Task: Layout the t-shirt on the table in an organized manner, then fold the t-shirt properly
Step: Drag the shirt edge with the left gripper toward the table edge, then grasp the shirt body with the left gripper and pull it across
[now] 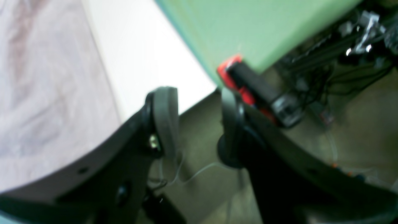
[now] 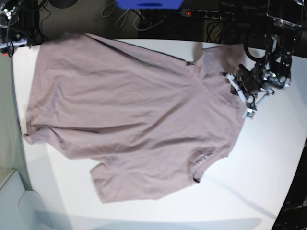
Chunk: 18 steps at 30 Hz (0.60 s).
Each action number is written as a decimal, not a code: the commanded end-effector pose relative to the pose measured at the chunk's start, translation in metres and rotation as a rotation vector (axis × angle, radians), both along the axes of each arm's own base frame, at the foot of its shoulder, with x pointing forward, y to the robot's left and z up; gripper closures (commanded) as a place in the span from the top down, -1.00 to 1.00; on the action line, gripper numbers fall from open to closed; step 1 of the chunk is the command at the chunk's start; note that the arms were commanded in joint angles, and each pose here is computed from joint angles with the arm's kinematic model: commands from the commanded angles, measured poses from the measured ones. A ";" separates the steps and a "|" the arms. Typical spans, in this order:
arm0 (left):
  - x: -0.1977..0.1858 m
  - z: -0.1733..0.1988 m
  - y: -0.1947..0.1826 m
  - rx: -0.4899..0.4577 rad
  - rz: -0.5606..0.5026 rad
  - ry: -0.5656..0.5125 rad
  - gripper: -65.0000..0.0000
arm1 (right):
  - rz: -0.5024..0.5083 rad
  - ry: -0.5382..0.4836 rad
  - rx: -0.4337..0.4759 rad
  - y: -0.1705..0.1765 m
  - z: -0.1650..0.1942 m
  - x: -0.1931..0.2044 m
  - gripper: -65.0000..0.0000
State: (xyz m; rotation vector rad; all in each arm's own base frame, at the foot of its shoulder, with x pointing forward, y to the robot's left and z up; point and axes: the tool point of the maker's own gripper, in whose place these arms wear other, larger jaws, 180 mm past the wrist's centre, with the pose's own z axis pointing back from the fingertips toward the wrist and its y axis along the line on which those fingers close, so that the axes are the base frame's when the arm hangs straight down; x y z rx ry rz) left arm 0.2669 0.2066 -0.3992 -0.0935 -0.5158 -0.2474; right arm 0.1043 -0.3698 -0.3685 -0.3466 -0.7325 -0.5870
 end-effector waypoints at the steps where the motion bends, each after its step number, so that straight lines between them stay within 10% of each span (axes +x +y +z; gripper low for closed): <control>1: 0.011 0.016 0.007 0.008 0.010 -0.053 -0.99 | 0.009 -0.028 -0.038 -0.006 0.012 0.005 -0.26; 8: 0.022 0.042 0.012 -0.002 0.040 -0.139 -0.99 | 0.078 -0.023 0.012 0.020 -0.001 0.019 -0.26; 18: 0.014 0.028 -0.117 -0.274 -0.069 -0.105 -0.99 | 0.287 -0.025 0.114 0.093 -0.017 0.054 -0.26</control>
